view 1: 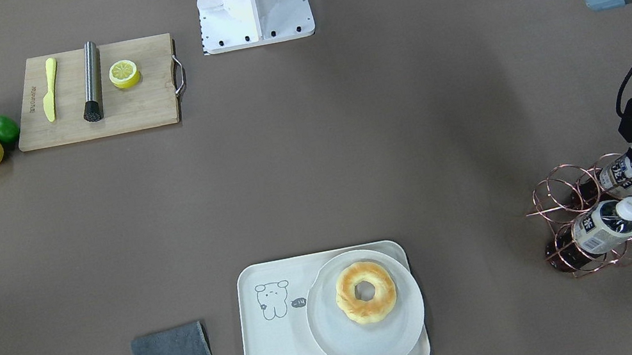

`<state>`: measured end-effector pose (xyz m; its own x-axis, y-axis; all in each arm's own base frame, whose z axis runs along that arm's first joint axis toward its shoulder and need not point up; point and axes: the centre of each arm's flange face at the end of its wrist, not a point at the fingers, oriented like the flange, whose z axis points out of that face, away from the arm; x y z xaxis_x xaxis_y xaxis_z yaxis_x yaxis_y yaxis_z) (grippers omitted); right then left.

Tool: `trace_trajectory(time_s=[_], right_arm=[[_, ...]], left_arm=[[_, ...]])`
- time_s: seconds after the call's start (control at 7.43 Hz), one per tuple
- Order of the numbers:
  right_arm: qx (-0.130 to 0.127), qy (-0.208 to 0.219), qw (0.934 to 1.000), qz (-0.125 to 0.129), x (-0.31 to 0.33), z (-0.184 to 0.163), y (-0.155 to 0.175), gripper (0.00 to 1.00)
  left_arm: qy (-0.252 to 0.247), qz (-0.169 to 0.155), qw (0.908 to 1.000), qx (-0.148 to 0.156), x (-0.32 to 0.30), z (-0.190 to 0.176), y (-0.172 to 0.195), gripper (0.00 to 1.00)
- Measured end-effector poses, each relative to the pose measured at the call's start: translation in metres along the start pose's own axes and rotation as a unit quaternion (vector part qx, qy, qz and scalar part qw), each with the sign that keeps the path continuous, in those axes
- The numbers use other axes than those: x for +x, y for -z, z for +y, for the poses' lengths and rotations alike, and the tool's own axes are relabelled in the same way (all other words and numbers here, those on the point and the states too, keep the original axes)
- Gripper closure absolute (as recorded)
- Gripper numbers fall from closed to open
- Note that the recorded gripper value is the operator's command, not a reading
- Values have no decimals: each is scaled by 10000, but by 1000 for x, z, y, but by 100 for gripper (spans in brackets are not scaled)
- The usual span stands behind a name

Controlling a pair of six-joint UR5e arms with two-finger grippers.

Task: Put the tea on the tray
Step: 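Lower the left gripper and grasp a white-capped tea bottle in the rack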

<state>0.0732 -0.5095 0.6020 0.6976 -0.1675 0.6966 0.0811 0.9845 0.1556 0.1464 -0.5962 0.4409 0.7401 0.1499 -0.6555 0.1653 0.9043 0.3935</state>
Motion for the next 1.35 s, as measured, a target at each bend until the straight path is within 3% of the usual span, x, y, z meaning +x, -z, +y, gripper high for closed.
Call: trace_trajectory(time_s=[0.4, 1.35], right_arm=[[4, -3, 10000, 10, 0, 0, 1, 0], [38, -22, 10000, 10, 0, -1, 4, 0]], left_arm=[[12, 219, 9995, -221, 1, 6, -6, 33], [129, 117, 9996, -208, -18, -8, -2, 34]])
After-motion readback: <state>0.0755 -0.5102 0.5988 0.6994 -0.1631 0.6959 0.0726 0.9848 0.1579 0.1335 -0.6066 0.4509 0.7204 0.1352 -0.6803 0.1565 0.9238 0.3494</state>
